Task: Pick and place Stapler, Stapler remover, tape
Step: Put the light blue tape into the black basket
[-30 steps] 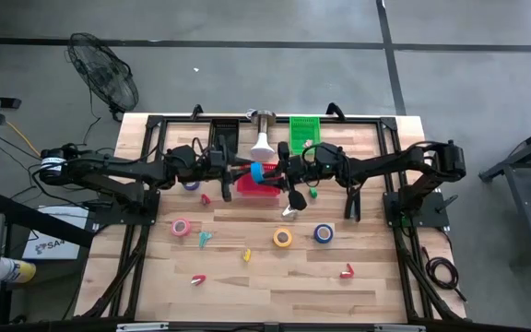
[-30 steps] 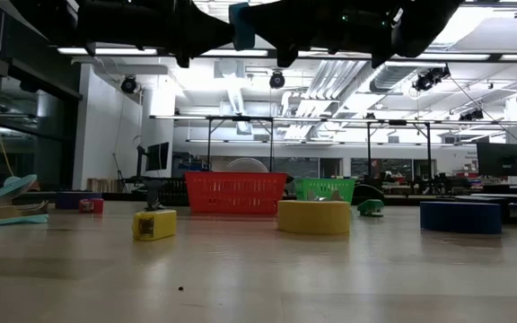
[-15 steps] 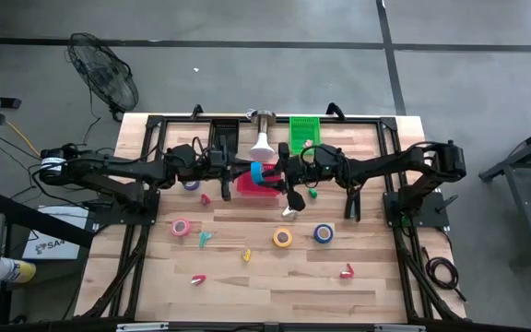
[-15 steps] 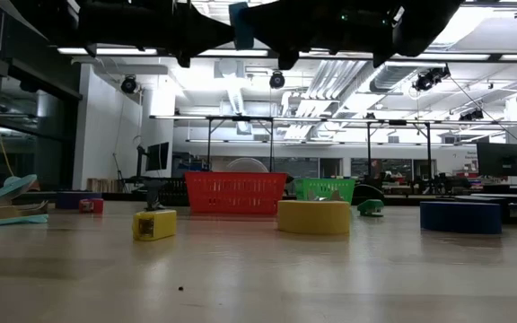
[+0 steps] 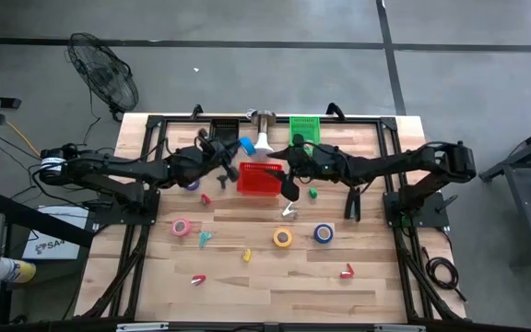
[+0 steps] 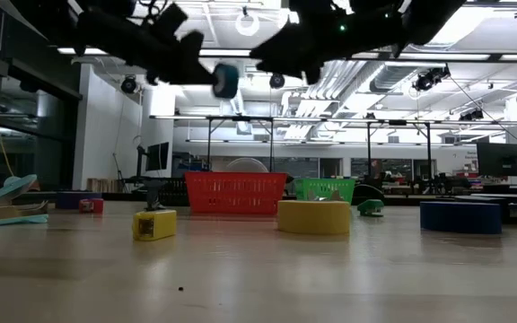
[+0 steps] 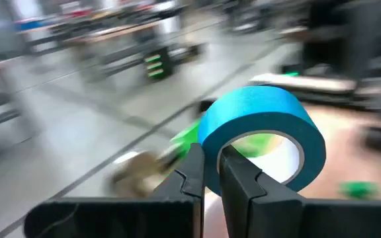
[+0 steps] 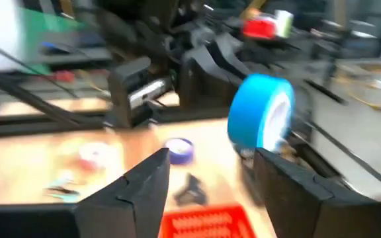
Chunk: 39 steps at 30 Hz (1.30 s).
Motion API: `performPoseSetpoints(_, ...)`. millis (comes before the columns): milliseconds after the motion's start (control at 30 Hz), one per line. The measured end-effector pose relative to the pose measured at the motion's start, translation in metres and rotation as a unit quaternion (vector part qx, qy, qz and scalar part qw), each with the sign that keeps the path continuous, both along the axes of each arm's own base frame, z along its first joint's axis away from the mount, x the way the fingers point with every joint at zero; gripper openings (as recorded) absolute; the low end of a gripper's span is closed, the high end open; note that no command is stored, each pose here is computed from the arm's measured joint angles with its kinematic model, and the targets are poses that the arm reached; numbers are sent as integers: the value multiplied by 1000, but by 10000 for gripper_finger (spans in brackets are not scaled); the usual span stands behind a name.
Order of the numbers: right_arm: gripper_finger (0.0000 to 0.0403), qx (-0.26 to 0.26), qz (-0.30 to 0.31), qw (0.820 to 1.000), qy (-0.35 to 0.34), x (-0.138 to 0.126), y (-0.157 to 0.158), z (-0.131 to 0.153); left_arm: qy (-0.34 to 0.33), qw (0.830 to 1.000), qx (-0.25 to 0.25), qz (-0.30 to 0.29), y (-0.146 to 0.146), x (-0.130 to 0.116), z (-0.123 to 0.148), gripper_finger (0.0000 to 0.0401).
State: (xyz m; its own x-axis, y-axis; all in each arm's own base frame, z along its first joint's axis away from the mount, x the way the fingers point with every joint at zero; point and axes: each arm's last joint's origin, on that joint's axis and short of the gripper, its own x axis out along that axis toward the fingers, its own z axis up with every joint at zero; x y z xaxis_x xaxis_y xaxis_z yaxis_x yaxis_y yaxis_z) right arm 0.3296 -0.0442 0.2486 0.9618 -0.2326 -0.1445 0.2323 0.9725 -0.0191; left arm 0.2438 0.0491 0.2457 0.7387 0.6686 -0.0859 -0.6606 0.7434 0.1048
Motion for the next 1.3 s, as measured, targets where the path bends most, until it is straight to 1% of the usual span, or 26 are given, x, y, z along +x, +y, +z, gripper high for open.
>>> performPoseSetpoints(100,217,-3,-45,999,30,-2,-3,-5,24,996,-12,79,6,-5,-7,15)
performPoseSetpoints(167,217,-5,-64,997,44,-3,-4,-7,35,993,-31,113,14,-8,-12,15)
performPoseSetpoints(267,212,-8,-89,994,58,-5,-5,-10,43,984,-77,152,31,-16,-22,15)
performPoseSetpoints(367,207,-8,-107,992,64,-5,-6,-11,42,976,-129,168,50,-25,-29,15)
performPoseSetpoints(600,206,-7,-133,987,86,-7,-7,-15,43,956,-240,165,91,-51,-40,19)
performPoseSetpoints(767,204,-7,-155,981,120,-10,-8,-21,49,942,-292,161,111,-70,-46,34)
performPoseSetpoints(867,202,2,-158,978,140,-12,-8,-25,44,936,-320,140,118,-78,-48,35)
performPoseSetpoints(967,202,13,-156,973,172,-17,-7,-29,41,934,-333,121,122,-83,-48,36)
performPoseSetpoints(1067,204,26,-161,967,194,-25,-6,-28,38,933,-337,119,125,-86,-48,37)
performPoseSetpoints(1233,204,42,-173,964,199,-38,-7,-17,46,933,-336,116,127,-84,-49,38)
performPoseSetpoints(1300,204,43,-175,964,197,-42,-7,-12,54,931,-346,100,130,-81,-50,38)
